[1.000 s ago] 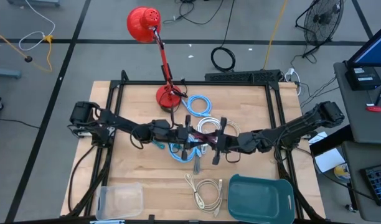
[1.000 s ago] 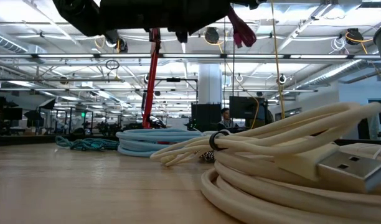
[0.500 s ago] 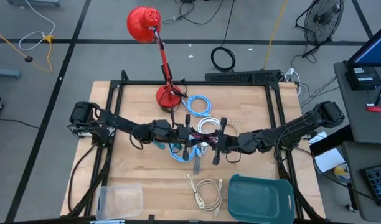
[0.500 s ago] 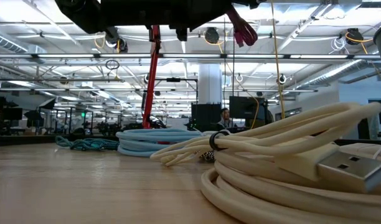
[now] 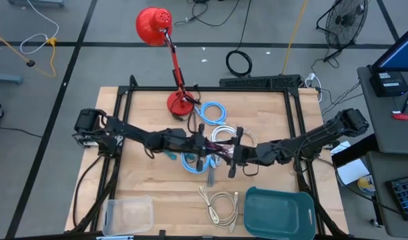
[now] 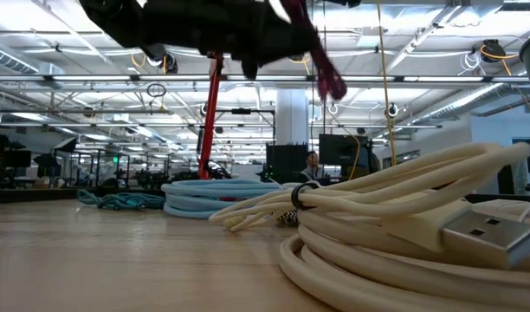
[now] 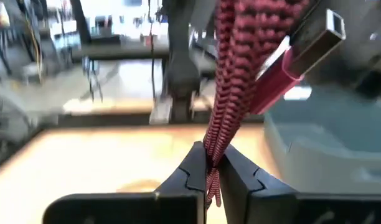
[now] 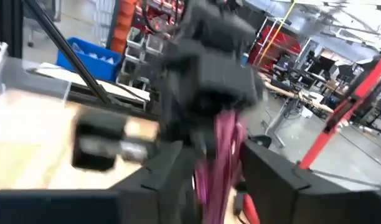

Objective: Pick & Place USB Port
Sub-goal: Put the pink charger cable into the transparent bin

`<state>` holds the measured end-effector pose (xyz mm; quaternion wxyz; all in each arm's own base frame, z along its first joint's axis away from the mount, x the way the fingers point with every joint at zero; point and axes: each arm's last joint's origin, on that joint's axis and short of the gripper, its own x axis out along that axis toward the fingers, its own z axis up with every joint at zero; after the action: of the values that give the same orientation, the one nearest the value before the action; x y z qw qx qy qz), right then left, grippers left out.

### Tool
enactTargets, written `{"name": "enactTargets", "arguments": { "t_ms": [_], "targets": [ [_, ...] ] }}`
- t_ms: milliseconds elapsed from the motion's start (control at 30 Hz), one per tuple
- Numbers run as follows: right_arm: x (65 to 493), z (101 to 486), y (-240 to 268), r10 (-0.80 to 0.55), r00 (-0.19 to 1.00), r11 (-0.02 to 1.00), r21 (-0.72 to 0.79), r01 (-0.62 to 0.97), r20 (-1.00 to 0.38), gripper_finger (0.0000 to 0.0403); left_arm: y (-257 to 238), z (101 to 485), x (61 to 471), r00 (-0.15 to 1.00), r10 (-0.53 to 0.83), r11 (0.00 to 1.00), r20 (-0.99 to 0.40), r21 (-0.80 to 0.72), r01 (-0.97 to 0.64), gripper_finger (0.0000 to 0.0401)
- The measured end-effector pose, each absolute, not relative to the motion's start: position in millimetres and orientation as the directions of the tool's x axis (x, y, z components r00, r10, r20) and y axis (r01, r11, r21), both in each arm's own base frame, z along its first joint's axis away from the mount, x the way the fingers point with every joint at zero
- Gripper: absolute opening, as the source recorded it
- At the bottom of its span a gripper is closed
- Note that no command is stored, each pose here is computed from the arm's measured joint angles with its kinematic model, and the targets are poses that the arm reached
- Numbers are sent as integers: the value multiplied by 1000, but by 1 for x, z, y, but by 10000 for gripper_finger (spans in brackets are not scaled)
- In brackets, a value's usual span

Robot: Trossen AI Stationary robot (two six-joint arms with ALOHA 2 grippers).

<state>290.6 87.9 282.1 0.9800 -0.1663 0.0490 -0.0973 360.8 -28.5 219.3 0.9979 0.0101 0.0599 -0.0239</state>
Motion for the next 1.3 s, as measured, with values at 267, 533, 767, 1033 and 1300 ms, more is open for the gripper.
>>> {"name": "enactTargets", "arguments": {
  "t_ms": [267,533,767,1033,1300],
  "targets": [
    [284,284,97,-287,957,885,-397,243,-54,225,-29,197,343,882,105,990,-460,-36,-137,16],
    [267,291,104,-512,858,759,-489,429,-42,229,-74,234,287,796,20,977,-604,-156,-143,16],
    [266,292,105,-508,861,762,-487,427,-39,220,-127,248,236,746,-68,953,-662,-265,-149,16],
    [267,292,104,-513,858,769,-465,438,-39,219,-164,265,198,493,30,935,-870,-150,-320,16],
    [268,289,100,-523,850,774,-451,445,-58,216,-195,304,195,222,97,917,-970,0,-400,16]
  ]
}}
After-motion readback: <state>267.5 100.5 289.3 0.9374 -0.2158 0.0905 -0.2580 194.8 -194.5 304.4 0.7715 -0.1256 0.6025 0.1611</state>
